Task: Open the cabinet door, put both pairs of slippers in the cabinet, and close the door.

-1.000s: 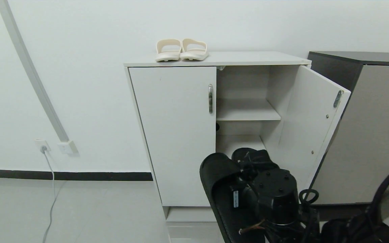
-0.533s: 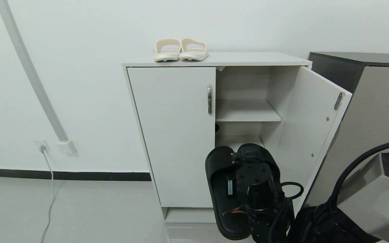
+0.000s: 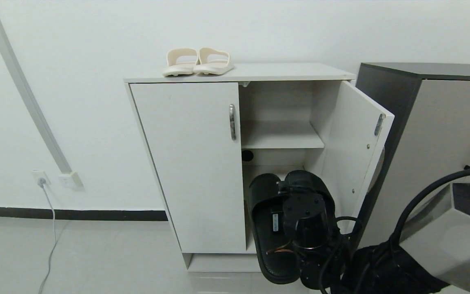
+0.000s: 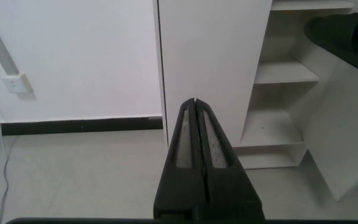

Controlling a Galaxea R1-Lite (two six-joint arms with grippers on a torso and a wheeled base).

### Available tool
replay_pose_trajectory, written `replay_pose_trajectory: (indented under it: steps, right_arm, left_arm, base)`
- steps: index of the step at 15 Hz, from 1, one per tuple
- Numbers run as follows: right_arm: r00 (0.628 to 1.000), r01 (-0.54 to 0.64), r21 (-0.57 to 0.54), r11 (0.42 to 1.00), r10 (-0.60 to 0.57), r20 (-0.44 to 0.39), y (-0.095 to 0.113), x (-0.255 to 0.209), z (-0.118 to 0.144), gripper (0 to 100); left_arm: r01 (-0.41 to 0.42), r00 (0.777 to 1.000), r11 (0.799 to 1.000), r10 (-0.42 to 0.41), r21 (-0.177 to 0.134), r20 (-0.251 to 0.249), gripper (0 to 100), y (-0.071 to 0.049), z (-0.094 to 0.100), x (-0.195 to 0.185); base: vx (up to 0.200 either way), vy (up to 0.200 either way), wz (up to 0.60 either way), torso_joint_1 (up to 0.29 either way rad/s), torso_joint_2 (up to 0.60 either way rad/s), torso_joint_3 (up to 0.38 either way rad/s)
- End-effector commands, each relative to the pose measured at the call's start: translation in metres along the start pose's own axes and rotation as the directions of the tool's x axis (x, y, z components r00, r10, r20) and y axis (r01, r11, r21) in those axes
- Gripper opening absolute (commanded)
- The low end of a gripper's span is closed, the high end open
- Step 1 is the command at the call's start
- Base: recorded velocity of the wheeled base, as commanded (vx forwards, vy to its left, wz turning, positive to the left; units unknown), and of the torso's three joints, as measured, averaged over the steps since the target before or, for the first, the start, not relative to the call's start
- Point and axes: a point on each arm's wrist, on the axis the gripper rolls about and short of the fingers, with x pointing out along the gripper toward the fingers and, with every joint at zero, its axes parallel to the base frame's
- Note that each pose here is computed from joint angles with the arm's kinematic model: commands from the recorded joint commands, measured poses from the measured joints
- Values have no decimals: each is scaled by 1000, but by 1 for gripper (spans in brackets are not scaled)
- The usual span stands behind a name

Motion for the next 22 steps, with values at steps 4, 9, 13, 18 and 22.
replay_pose_trajectory:
  steps: [4,9,13,18,22]
  right_arm:
    - [999,43,-51,998,-45,-31,-8,14,-15,0]
    - [993,95,-126,987,-104,-63,-19,36,-32,0]
    - [984,140,-188,972,-158,-85,-36,42,-38,0]
    - [979,159,-197,967,-180,-94,-44,45,-40,0]
    - [980,158,-190,969,-178,-92,-43,45,-40,0]
  left_arm:
    - [0,1000,1000,0,0,-2,0,0,0,0]
    - [0,1000,1000,0,0,-2,0,0,0,0]
    - [-2,1000,1000,2,-3,-3,0,0,0,0]
    - [-2,1000,1000,2,-3,-3,0,0,0,0]
    - [-2,1000,1000,2,-3,-3,0,0,0,0]
  base:
    - [0,0,0,0,0,0]
    - [0,0,0,0,0,0]
    - [0,0,0,0,0,0]
    - [0,0,0,0,0,0]
    - [0,0,0,0,0,0]
